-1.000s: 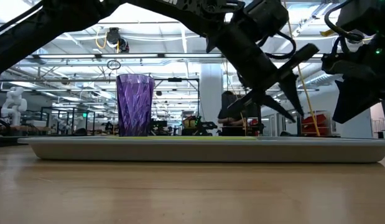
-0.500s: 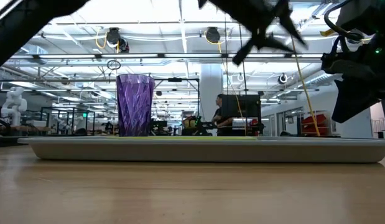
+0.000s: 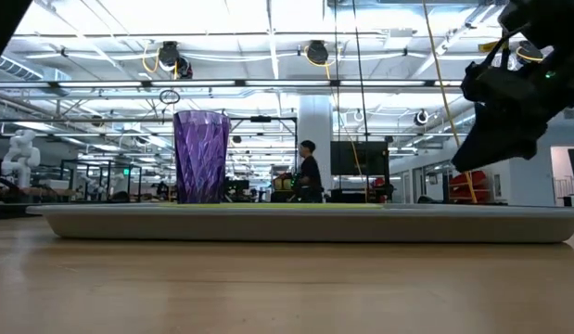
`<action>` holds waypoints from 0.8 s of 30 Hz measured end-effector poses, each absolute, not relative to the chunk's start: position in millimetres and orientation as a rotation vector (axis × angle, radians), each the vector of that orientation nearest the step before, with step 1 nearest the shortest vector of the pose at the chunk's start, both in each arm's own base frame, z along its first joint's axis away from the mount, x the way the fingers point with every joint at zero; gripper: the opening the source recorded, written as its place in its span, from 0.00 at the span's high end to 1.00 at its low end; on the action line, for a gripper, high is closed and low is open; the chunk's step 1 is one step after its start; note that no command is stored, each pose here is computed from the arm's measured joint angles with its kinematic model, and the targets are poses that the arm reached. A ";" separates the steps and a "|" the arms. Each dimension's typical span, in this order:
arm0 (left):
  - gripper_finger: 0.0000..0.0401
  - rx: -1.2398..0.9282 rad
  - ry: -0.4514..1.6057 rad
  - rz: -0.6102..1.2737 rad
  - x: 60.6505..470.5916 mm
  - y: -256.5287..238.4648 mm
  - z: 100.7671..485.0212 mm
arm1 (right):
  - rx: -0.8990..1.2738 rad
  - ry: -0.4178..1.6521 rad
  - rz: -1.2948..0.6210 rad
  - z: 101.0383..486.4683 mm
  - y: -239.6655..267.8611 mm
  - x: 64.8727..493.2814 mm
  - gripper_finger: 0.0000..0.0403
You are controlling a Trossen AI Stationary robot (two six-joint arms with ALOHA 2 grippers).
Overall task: Pick and place plate/cup/fork/spoon on tray
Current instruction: Put the orange fork on the gray serving tray to the right side of the orange spoon
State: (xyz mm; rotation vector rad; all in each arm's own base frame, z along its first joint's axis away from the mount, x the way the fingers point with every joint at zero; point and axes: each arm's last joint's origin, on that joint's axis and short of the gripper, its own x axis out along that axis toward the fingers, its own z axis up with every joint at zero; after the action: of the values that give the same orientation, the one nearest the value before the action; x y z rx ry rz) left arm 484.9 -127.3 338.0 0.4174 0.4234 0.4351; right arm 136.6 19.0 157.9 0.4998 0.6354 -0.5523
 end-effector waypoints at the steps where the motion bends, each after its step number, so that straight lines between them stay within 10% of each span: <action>1: 0.81 0.432 0.434 0.420 486.1 -124.8 335.6 | 0.491 0.619 -0.537 158.2 19.4 138.0 0.71; 24: 0.81 0.284 0.403 0.222 382.0 -100.4 406.4 | 0.070 -0.133 -0.419 257.6 4.1 141.5 0.71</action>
State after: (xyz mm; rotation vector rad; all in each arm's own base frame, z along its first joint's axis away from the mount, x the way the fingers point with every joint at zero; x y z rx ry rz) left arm 382.0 -100.4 406.4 0.2840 0.4031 0.2225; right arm 141.5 4.1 257.6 0.0699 -0.1333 -0.4191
